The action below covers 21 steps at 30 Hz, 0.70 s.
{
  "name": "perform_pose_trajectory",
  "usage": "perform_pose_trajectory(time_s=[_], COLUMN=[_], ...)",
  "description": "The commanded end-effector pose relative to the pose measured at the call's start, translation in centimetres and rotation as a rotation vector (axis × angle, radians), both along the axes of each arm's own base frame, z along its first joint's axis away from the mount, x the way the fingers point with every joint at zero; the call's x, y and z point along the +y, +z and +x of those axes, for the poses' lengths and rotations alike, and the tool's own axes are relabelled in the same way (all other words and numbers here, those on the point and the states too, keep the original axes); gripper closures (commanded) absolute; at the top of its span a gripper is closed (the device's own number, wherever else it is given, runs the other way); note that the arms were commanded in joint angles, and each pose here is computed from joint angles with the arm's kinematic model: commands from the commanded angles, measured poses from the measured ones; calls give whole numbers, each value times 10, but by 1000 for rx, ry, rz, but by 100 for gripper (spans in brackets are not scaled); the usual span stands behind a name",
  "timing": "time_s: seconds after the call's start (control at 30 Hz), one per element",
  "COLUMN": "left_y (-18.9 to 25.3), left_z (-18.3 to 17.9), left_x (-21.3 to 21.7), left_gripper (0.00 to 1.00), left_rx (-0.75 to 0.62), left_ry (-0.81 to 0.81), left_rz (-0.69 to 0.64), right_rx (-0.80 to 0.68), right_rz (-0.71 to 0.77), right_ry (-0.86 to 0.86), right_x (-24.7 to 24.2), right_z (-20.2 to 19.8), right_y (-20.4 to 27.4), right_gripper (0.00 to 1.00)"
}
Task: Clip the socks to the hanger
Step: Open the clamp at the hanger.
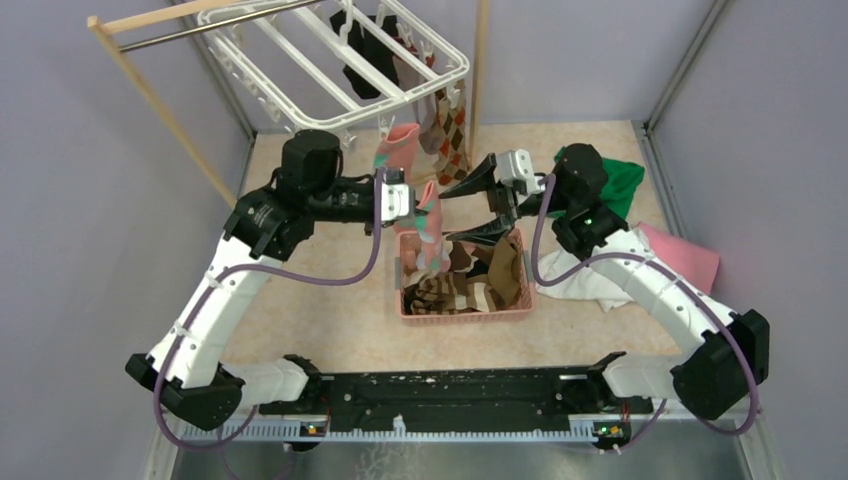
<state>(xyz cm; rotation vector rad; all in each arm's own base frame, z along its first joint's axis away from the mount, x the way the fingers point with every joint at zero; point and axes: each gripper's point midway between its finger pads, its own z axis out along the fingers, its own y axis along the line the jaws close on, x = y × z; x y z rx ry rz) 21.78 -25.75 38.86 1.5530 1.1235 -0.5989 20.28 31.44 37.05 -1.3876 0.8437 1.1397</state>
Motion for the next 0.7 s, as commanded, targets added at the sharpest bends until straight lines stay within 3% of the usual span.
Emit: perform_pose_trajectory(time_s=[0.0, 0.33, 0.67], left_y=[-1, 0, -2], left_z=[-8, -10, -6], left_x=[-6, -5, -7], left_gripper=[100, 100, 100], left_rx=[-31, -49, -27], left_ry=[-65, -60, -36], left_rz=[39, 71, 75], right_rx=[-46, -13, -12], right_rz=[57, 50, 55], right_ry=[-6, 9, 66], right_x=[5, 10, 17], right_z=[3, 9, -4], right_y=[33, 32, 32], right_gripper=[31, 34, 48])
